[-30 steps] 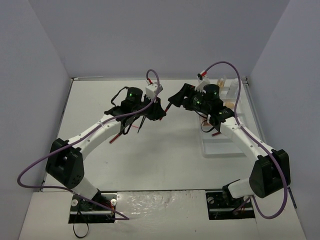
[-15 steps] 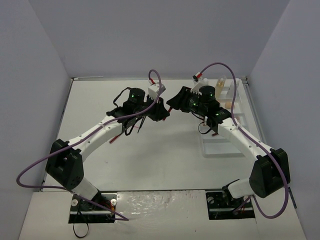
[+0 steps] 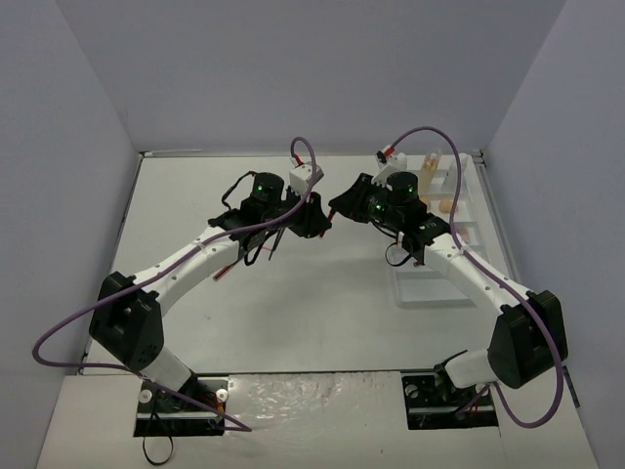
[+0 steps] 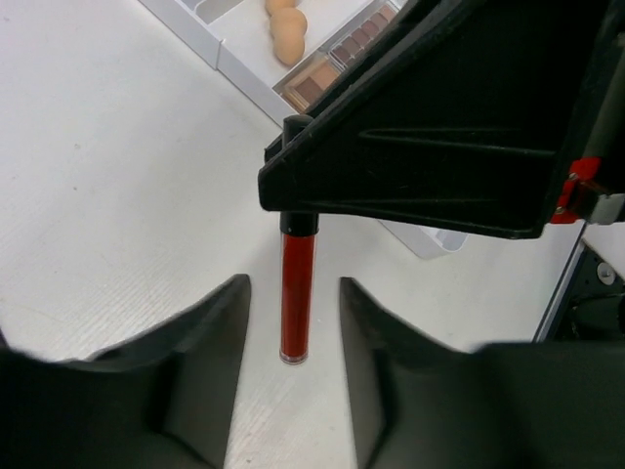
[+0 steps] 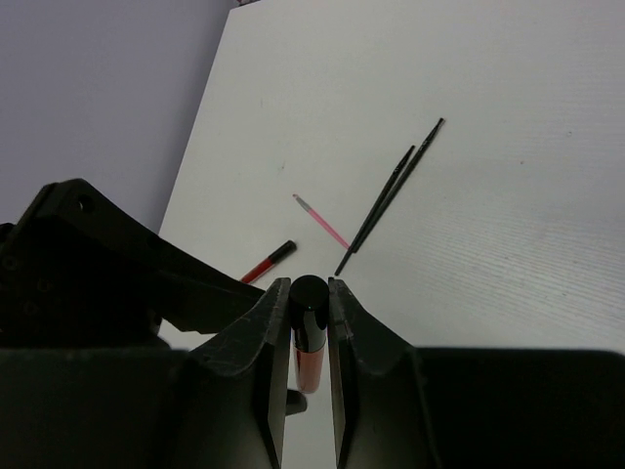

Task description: Organize the makeup

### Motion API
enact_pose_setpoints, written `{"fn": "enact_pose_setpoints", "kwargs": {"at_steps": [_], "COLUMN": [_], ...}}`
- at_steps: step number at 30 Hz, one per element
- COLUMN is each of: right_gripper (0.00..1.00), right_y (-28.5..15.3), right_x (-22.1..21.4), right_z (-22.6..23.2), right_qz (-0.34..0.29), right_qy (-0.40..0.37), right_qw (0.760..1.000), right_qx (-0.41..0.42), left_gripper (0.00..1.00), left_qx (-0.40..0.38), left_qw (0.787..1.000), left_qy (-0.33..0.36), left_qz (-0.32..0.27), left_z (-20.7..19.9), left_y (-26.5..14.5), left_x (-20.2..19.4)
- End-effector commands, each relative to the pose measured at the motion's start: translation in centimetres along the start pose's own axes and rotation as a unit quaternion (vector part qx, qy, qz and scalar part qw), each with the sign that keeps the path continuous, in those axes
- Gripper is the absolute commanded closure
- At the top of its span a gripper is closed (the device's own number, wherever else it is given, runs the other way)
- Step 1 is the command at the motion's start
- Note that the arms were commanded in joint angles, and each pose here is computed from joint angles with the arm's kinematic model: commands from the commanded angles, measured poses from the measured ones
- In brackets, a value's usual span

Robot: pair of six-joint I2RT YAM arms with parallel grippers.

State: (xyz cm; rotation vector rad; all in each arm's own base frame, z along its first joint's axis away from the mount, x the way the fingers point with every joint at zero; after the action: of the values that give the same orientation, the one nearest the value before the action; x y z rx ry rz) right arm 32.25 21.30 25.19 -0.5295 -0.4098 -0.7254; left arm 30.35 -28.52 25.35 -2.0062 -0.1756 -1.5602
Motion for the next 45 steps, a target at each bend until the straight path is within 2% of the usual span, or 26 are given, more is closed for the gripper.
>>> {"fn": "enact_pose_setpoints", "kwargs": {"at_steps": [1, 4, 6, 14, 21, 25, 28, 38, 41, 45], "right_gripper": [1.0, 1.0, 1.0, 1.0, 1.0, 1.0, 0.96, 0.55, 0.41, 0.3], "right_y": [-1.9, -4.1, -5.6, -11.6, -12.0, -11.5, -11.1, -10.8, -10.8, -11.0], "right_x": [2.3, 4.1, 4.7, 5.8, 4.2, 3.4, 2.9, 1.7, 2.6, 4.7], "right_z": [-1.0, -3.6, -5.8, -14.2, -18.8, -20.6, -21.5, -23.4, -22.7, -20.4], "right_qz": [-0.073, -0.111, -0.133, -0.218, -0.241, -0.233, -0.224, -0.223, -0.228, -0.232], "right_qy": [-0.012, 0.014, 0.029, 0.141, 0.224, 0.251, 0.258, 0.278, 0.271, 0.239], "right_qw": [0.997, 0.991, 0.985, 0.941, 0.902, 0.893, 0.89, 0.878, 0.882, 0.901], "right_qx": [-0.03, -0.068, -0.108, -0.219, -0.28, -0.292, -0.303, -0.321, -0.31, -0.277], "left_gripper": [0.32, 0.09, 0.03, 0.03, 0.03, 0.03, 0.03, 0.08, 0.11, 0.19], "left_qx": [0.05, 0.092, 0.132, 0.275, 0.363, 0.376, 0.379, 0.371, 0.359, 0.341], "left_qw": [0.997, 0.996, 0.991, 0.96, 0.926, 0.916, 0.913, 0.905, 0.906, 0.907], "left_qy": [0.023, 0.016, 0.013, -0.026, -0.029, -0.028, -0.026, -0.026, -0.023, -0.021], "left_qz": [-0.048, -0.018, -0.002, 0.048, 0.1, 0.135, 0.147, 0.206, 0.221, 0.246], "left_z": [0.5, 1.4, 2.4, 6.9, 9.0, 8.9, 8.8, 8.8, 9.0, 9.2], "left_y": [-1.7, -2.3, -3.1, -9.5, -14.4, -15.4, -15.7, -16.2, -15.9, -15.3], "left_x": [3.3, 1.8, 1.1, -2.2, -5.0, -6.8, -7.5, -11.0, -11.9, -13.1]}}
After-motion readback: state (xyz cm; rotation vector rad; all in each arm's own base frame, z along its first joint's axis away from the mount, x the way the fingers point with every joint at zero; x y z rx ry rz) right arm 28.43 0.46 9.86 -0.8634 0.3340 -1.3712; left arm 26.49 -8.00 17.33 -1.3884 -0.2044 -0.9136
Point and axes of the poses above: each gripper's point midway between its finger pads, its own y axis out along the fingers, its own z axis along the line the jaws close on, x = y × z, the point moved 6 cm from there along -y, back along the fingers, and after that the axes turned 13 degrees about y, right-handed, at the moved point
